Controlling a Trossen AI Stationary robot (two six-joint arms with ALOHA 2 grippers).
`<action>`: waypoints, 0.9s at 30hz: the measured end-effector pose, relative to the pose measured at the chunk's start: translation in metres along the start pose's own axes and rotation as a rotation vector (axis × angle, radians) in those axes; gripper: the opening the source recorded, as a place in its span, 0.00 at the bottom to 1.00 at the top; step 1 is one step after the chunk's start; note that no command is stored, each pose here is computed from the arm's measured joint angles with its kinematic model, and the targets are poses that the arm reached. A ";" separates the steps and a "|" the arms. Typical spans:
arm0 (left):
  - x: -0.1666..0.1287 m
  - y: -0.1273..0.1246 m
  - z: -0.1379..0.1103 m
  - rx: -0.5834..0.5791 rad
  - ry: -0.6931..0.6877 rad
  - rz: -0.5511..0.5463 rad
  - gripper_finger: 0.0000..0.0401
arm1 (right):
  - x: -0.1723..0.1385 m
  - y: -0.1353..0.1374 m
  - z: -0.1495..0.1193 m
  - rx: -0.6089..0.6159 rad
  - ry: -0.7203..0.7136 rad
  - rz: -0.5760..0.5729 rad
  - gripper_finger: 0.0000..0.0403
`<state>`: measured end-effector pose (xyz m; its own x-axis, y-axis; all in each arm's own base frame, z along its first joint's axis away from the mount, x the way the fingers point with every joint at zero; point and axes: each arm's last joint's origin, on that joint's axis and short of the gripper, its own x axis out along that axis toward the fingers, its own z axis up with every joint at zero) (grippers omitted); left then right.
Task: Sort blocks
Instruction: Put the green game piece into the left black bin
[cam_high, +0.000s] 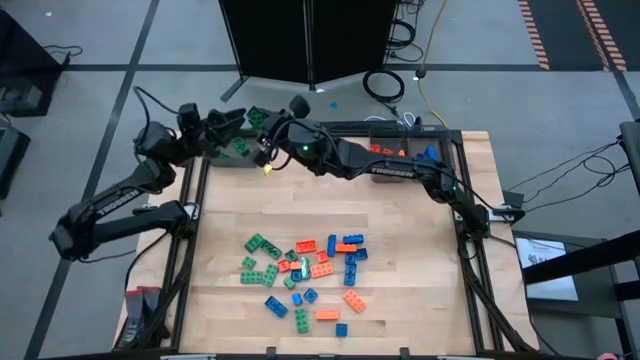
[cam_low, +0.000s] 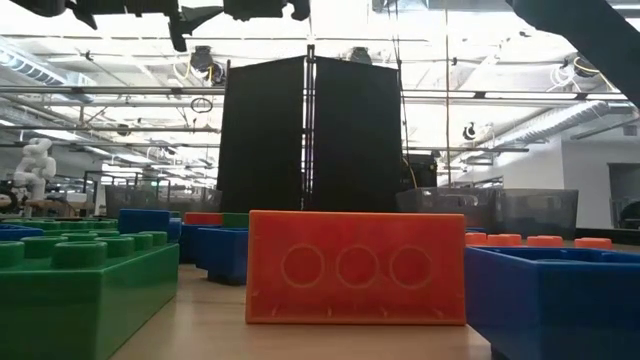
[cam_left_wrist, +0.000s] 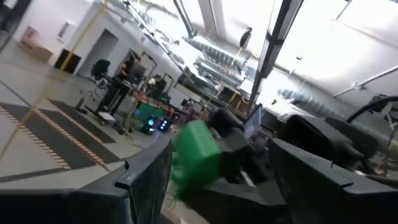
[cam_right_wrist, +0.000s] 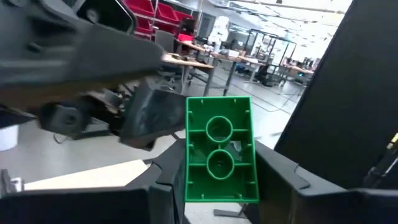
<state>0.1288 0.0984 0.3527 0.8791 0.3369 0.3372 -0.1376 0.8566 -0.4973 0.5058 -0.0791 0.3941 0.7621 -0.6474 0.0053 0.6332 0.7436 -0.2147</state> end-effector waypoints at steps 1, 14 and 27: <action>0.001 0.000 -0.001 -0.003 0.005 -0.003 0.67 | 0.001 -0.001 0.000 -0.002 0.001 -0.002 0.30; 0.007 0.004 -0.007 -0.038 0.039 0.003 0.67 | 0.003 -0.005 -0.002 -0.011 0.008 -0.007 0.30; 0.007 0.007 -0.010 -0.028 0.056 0.054 0.67 | 0.000 -0.002 -0.001 -0.102 0.026 -0.070 0.30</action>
<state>0.1388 0.1026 0.3432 0.8950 0.3596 0.2641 -0.1737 0.8261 -0.5361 0.5044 -0.0807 0.3934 0.7123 -0.7018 -0.0010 0.6664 0.6769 -0.3126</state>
